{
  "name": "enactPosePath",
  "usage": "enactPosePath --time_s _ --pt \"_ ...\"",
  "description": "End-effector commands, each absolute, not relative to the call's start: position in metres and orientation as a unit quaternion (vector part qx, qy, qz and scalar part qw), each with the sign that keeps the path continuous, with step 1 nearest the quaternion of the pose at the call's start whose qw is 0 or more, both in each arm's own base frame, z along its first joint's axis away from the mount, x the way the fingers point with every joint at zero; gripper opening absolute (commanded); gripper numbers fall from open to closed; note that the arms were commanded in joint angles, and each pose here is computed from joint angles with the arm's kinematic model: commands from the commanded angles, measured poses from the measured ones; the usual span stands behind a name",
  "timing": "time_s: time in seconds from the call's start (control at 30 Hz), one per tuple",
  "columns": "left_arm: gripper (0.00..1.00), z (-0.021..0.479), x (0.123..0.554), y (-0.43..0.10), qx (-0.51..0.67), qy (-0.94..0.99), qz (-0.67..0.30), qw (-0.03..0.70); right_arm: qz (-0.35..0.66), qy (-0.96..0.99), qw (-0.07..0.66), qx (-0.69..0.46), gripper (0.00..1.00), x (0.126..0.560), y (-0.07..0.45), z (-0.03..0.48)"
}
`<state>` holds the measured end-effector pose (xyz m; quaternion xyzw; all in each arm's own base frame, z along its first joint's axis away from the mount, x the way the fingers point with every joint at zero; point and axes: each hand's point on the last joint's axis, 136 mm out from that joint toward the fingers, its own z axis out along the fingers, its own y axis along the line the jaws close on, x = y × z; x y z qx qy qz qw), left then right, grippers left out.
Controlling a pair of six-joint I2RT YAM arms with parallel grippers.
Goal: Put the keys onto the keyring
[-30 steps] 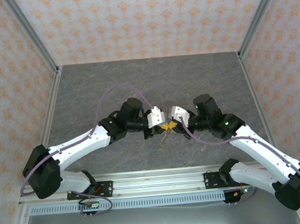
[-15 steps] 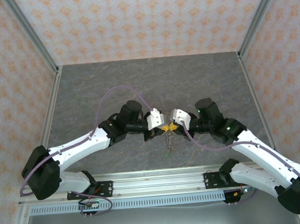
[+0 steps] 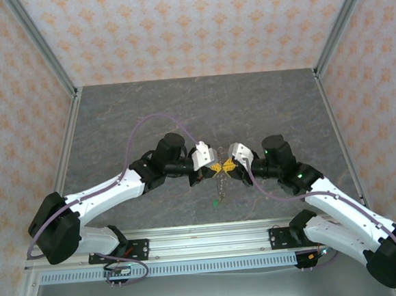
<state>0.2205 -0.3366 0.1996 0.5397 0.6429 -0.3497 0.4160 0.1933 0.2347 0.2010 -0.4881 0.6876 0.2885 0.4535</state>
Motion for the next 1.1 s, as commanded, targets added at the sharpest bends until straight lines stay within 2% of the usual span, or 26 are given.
enactPosePath --time_s 0.0,0.17,0.4,0.43,0.47,0.67,1.07 --pt "0.0 0.237 0.214 -0.346 0.542 0.587 -0.388 0.459 0.311 0.67 0.475 -0.478 0.15 0.194 0.24 0.211" --pt "0.0 0.239 0.213 -0.347 0.544 0.584 -0.39 0.459 0.314 0.67 0.471 -0.48 0.15 0.195 0.241 0.209" --pt "0.0 0.232 0.218 -0.343 0.542 0.601 -0.369 0.458 0.303 0.674 0.465 -0.488 0.02 0.196 0.237 0.213" --pt "0.07 0.229 0.221 -0.341 0.541 0.609 -0.359 0.456 0.299 0.676 0.459 -0.493 0.01 0.195 0.237 0.213" --pt "0.09 0.225 0.222 -0.339 0.542 0.615 -0.35 0.453 0.298 0.677 0.453 -0.498 0.0 0.194 0.236 0.214" --pt "0.11 0.196 0.229 -0.332 0.565 0.649 -0.298 0.413 0.292 0.676 0.435 -0.518 0.0 0.19 0.237 0.225" --pt "0.12 0.191 0.229 -0.338 0.577 0.654 -0.286 0.397 0.247 0.691 0.397 -0.551 0.0 0.187 0.239 0.234"
